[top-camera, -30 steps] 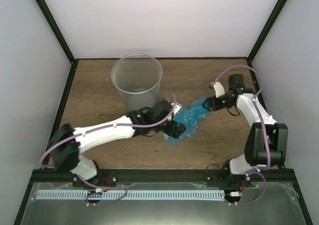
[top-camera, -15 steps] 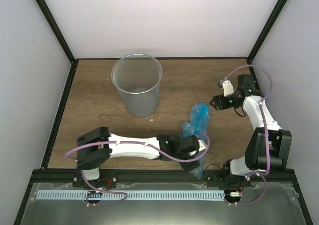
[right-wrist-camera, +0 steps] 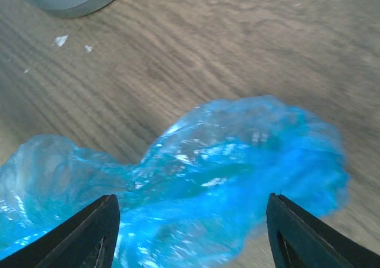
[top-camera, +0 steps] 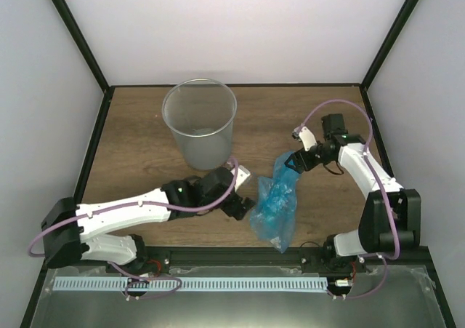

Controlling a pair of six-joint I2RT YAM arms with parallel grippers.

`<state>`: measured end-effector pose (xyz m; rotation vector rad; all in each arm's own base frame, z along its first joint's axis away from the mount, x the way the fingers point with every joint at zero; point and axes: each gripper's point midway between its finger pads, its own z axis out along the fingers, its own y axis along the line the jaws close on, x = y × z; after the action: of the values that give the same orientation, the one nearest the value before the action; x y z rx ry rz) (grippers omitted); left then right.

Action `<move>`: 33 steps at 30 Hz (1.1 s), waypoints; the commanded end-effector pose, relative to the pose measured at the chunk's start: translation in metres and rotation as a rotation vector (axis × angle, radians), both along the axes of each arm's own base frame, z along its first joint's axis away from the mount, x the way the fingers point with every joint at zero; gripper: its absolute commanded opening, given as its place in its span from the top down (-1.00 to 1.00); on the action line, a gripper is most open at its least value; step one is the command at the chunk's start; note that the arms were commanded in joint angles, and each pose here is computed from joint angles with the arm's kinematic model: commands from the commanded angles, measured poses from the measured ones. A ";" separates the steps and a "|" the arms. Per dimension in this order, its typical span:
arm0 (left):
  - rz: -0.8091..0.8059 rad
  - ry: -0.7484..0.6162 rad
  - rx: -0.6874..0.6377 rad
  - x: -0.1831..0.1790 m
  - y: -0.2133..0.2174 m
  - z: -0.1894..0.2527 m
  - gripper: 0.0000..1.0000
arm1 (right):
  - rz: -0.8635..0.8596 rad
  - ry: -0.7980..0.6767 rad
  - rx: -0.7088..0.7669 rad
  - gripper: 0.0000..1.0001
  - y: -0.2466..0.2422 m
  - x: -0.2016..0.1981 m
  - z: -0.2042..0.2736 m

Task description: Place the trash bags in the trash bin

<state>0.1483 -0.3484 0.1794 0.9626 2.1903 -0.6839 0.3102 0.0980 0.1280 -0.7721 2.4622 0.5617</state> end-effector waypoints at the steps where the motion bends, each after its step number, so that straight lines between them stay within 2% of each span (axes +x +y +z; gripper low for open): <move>1: 0.163 0.154 0.025 0.023 0.032 -0.045 -0.89 | 0.033 0.042 0.015 -0.38 0.016 -0.005 -0.012; 3: 0.160 0.178 -0.004 0.023 0.029 -0.050 -0.88 | 0.061 0.054 0.062 -0.36 0.024 -0.008 -0.007; 5: 0.152 0.201 0.005 0.021 0.026 -0.058 -0.88 | 0.066 0.032 0.050 -0.33 0.022 -0.006 -0.005; 9: 0.145 0.229 0.110 0.020 0.029 -0.081 -0.85 | 0.038 -0.010 -0.002 -0.30 -0.008 0.004 -0.014; 13: 0.161 0.228 0.193 0.022 0.036 -0.084 -0.81 | 0.041 0.118 0.063 -0.23 -0.019 0.003 -0.005; 17: 0.182 0.222 0.064 0.022 0.032 -0.077 -0.81 | 0.035 0.086 -0.033 -0.20 -0.032 0.003 0.002; 20: 0.141 0.198 -0.056 0.020 0.020 -0.073 -0.81 | 0.024 0.035 -0.078 -0.20 -0.038 0.002 0.003; 24: 0.205 0.181 -0.073 0.027 0.022 -0.078 -0.80 | -0.003 0.059 -0.049 -0.21 -0.034 -0.009 -0.004; 28: 0.154 0.230 -0.138 0.009 0.013 -0.076 -0.79 | -0.035 0.158 -0.023 -0.28 -0.024 -0.020 -0.020; 33: 0.145 0.182 -0.054 0.003 0.022 -0.083 -0.79 | 0.009 0.287 0.013 -0.28 0.007 -0.024 -0.040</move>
<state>0.1528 -0.3249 0.0873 0.7191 2.4047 -0.7983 0.2896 0.0809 0.0995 -0.7516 2.6481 0.6208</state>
